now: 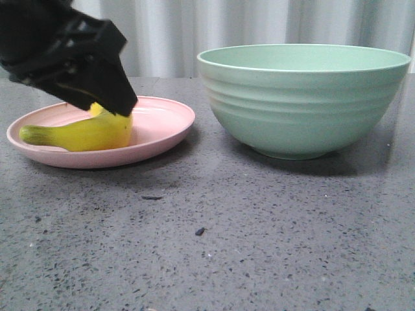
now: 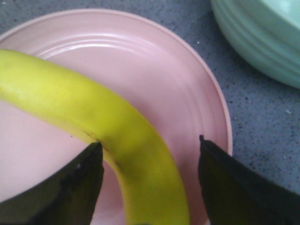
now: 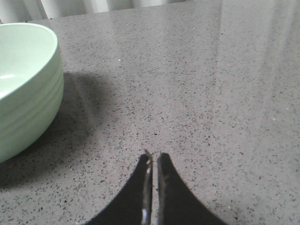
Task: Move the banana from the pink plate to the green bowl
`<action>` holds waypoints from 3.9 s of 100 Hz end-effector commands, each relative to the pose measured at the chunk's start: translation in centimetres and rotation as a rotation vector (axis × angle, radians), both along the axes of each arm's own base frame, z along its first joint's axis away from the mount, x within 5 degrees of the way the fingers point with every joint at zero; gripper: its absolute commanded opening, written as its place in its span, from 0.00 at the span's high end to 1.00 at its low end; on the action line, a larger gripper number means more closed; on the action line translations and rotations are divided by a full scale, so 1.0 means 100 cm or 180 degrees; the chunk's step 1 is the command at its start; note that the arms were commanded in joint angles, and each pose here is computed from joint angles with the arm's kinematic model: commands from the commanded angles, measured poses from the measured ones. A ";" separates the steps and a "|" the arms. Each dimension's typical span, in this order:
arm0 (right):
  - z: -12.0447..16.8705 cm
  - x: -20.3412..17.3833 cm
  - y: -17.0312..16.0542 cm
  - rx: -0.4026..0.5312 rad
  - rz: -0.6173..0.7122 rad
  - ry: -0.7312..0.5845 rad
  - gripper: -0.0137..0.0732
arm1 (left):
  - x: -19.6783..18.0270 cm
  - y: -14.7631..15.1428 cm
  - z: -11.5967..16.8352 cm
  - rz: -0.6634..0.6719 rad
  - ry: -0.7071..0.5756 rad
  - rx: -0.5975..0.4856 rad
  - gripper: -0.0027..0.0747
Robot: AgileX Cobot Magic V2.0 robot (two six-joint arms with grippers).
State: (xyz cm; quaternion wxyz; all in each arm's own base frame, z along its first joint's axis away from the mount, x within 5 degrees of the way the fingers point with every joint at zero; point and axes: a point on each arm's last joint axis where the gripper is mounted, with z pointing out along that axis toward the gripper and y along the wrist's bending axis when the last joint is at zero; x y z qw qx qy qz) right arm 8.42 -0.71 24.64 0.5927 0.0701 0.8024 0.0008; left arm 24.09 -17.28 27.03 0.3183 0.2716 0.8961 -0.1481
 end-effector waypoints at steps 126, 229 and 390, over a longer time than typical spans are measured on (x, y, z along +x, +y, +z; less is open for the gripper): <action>0.047 0.002 0.011 -0.0245 0.0499 0.0426 0.85 | -0.012 -0.003 0.060 -0.0087 -0.0395 -0.0442 0.82; 0.137 0.078 0.081 0.1938 0.1639 0.0795 0.30 | -0.153 -0.096 0.088 -0.1840 -0.0578 -0.1136 0.82; 0.165 0.153 0.063 0.0571 0.1054 -0.0530 0.92 | -0.164 0.036 0.190 -0.1160 -0.1968 -0.2124 0.43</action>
